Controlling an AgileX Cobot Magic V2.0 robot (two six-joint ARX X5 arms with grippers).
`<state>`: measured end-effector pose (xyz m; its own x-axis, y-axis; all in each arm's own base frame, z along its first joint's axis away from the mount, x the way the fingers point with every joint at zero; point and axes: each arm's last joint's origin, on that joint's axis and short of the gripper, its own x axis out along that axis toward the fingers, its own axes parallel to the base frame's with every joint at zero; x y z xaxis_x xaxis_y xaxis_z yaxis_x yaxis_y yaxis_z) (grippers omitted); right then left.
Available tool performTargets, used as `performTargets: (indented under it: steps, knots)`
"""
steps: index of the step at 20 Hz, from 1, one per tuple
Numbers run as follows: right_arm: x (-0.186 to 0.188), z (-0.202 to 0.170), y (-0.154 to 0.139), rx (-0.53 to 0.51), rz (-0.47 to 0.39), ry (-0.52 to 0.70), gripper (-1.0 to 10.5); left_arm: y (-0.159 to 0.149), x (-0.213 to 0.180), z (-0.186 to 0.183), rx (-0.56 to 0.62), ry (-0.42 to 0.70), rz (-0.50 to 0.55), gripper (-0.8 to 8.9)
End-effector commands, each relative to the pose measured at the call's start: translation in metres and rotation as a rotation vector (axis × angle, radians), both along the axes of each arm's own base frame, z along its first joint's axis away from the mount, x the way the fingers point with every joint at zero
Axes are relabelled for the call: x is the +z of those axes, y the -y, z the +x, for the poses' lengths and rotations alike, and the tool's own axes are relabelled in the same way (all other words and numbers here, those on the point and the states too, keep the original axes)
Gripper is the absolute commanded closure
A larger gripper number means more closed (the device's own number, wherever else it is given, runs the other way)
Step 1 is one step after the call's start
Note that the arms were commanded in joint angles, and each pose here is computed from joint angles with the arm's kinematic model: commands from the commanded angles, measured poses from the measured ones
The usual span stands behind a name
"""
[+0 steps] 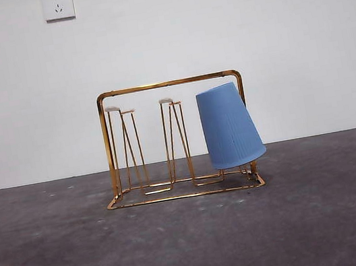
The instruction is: Pick up cup 1,put cup 1 in the cup rack,pick up cup 2,put cup 2 in the cup rack
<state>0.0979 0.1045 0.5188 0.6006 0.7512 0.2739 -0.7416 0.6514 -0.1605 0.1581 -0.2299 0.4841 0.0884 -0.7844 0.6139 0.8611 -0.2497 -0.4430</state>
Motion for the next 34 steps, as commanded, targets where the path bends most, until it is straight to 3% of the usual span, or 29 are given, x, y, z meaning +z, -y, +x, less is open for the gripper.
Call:
performTargets:
  steps: [1, 7, 13, 17, 22, 28, 34]
  knots:
    - [-0.001, 0.002, -0.001, -0.020, 0.003, -0.001, 9.6, 0.001, 0.000, -0.001, -0.007, 0.022, -0.001, 6.41]
    - [-0.002, 0.003, -0.001, -0.047, 0.000, -0.015, 9.6, 0.001, 0.000, -0.001, -0.007, 0.023, -0.001, 8.17]
    - [-0.007, 0.004, -0.002, -0.047, -0.039, -0.052, 9.2, 0.000, 0.000, 0.000, -0.003, 0.023, -0.001, 8.21]
    - [-0.013, 0.002, 0.000, -0.047, -0.088, -0.104, 7.0, -0.007, 0.003, 0.002, 0.026, 0.038, -0.007, 8.21]
    - [-0.023, -0.005, 0.008, -0.066, -0.160, -0.183, 6.9, -0.025, 0.006, 0.009, 0.110, 0.043, 0.054, 8.21]
    - [-0.038, -0.021, 0.026, -0.112, -0.280, -0.297, 6.9, -0.059, 0.004, 0.011, 0.326, 0.071, 0.267, 8.21]
    - [-0.052, -0.035, 0.043, -0.180, -0.383, -0.389, 7.0, -0.094, -0.016, 0.003, 0.775, 0.075, 0.679, 8.21]
